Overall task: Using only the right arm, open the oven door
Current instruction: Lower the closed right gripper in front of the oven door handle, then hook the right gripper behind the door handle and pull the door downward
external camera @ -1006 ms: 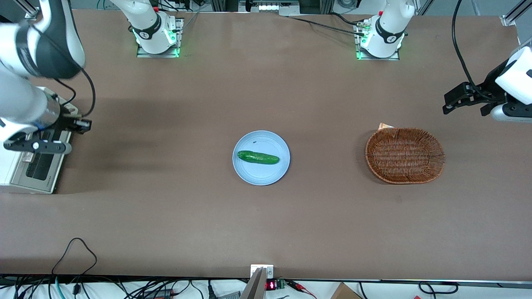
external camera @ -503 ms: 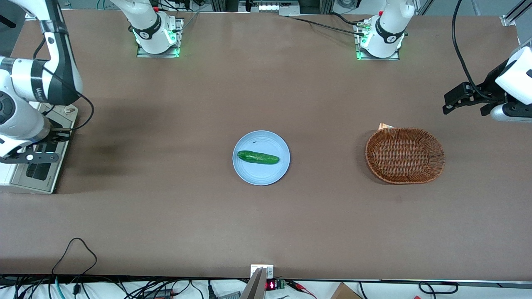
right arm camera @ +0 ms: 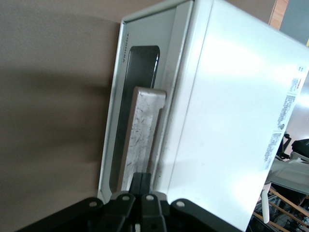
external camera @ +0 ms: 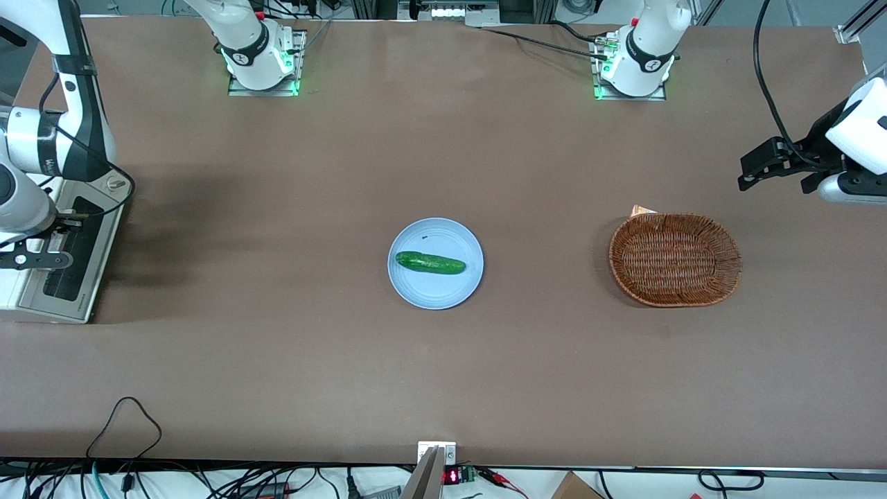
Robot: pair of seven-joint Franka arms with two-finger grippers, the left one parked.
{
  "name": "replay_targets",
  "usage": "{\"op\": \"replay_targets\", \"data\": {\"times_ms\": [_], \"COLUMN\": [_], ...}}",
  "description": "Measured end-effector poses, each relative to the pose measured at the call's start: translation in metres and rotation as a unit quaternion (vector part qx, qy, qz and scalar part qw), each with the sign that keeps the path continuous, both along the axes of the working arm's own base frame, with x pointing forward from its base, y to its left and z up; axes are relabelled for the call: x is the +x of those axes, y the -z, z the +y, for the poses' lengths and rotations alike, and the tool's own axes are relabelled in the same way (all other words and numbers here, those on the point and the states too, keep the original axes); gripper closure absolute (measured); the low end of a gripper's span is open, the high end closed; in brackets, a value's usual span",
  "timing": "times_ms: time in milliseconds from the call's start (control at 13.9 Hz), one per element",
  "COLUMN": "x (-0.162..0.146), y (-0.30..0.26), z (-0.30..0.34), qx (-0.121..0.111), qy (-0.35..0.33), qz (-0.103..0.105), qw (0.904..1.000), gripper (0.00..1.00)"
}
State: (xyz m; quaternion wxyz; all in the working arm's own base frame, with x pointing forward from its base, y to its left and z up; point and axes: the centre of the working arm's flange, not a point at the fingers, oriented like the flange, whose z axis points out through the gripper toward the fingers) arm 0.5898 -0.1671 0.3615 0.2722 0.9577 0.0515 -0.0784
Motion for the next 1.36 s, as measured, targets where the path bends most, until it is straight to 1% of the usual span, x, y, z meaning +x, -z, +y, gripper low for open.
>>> {"op": "replay_targets", "data": {"times_ms": [144,431,862,1149,1365], "x": [-0.001,0.001,0.001,-0.001,-0.002], "y": [0.003,0.012,0.015,0.02,0.021], "z": [-0.003,-0.002,-0.002,0.002,0.007], "qx": [0.0,0.001,-0.001,0.0,0.003], "qy": [-0.001,0.011,0.032,0.052,0.052], "qz": [-0.004,-0.024,-0.044,-0.07,-0.075], "qw": [1.0,0.9996,0.9985,0.9962,0.9958], "gripper": [0.99,0.99,0.99,0.99,0.99]}}
